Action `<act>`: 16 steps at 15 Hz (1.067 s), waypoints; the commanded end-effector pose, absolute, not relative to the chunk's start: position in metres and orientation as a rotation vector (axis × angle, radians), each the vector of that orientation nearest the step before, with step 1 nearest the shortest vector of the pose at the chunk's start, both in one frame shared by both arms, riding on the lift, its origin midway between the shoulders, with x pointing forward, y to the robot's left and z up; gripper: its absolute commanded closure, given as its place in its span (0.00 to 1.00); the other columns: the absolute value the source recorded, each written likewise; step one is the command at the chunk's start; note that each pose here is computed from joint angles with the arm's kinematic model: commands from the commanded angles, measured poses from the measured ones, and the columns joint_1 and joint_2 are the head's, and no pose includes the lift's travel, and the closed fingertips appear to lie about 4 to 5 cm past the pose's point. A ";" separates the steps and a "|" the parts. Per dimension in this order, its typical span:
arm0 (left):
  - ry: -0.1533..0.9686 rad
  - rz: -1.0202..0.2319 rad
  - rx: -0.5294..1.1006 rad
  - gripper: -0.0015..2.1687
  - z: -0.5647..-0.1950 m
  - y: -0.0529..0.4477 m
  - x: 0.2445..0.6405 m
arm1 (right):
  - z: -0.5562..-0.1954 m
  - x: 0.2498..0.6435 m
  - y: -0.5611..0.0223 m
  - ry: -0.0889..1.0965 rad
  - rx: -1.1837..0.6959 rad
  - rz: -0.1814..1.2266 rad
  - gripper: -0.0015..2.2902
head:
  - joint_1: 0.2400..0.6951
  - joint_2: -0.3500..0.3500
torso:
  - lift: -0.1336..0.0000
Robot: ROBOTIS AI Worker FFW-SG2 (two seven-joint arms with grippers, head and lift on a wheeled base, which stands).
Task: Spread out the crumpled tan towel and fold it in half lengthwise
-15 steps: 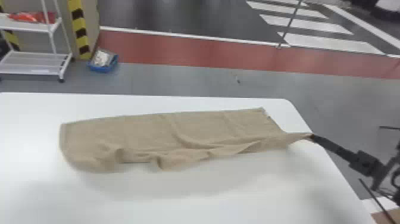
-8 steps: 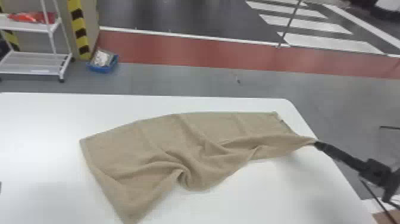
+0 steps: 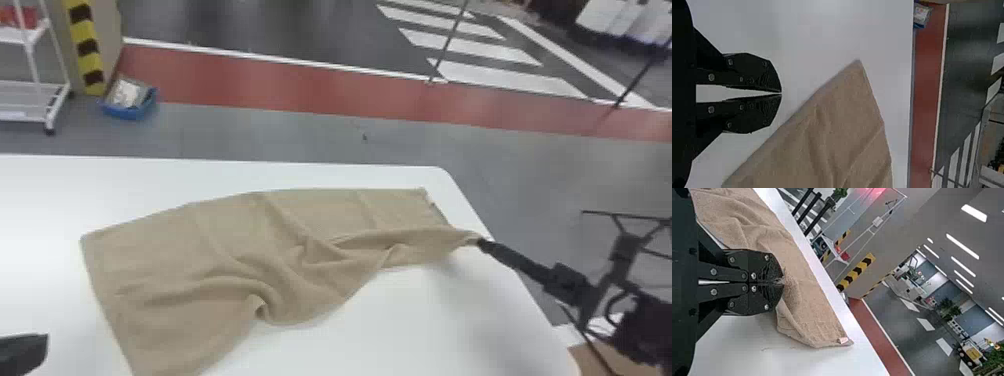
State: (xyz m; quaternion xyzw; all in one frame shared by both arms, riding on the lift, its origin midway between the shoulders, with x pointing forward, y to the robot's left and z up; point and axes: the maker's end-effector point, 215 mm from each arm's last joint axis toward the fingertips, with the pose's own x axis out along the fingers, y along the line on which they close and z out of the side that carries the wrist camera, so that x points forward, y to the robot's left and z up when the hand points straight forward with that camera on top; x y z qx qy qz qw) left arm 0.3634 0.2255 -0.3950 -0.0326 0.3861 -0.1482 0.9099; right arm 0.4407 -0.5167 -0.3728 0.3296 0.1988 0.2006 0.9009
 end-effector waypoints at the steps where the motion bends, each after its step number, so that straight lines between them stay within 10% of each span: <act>1: 0.799 -0.383 -0.122 0.21 -0.393 0.202 0.343 | -0.375 0.442 -0.517 0.412 0.688 0.413 0.66 | 1.00 0.00 | 0.07; 8: 0.507 -0.623 -0.196 0.11 -0.382 0.149 0.362 | -0.384 0.452 -0.516 0.405 0.718 0.410 0.66 | 1.00 0.00 | 0.07; 16: 0.550 -0.700 0.000 0.13 -0.436 0.123 0.325 | -0.382 0.454 -0.520 0.400 0.733 0.406 0.66 | 1.00 0.00 | 0.07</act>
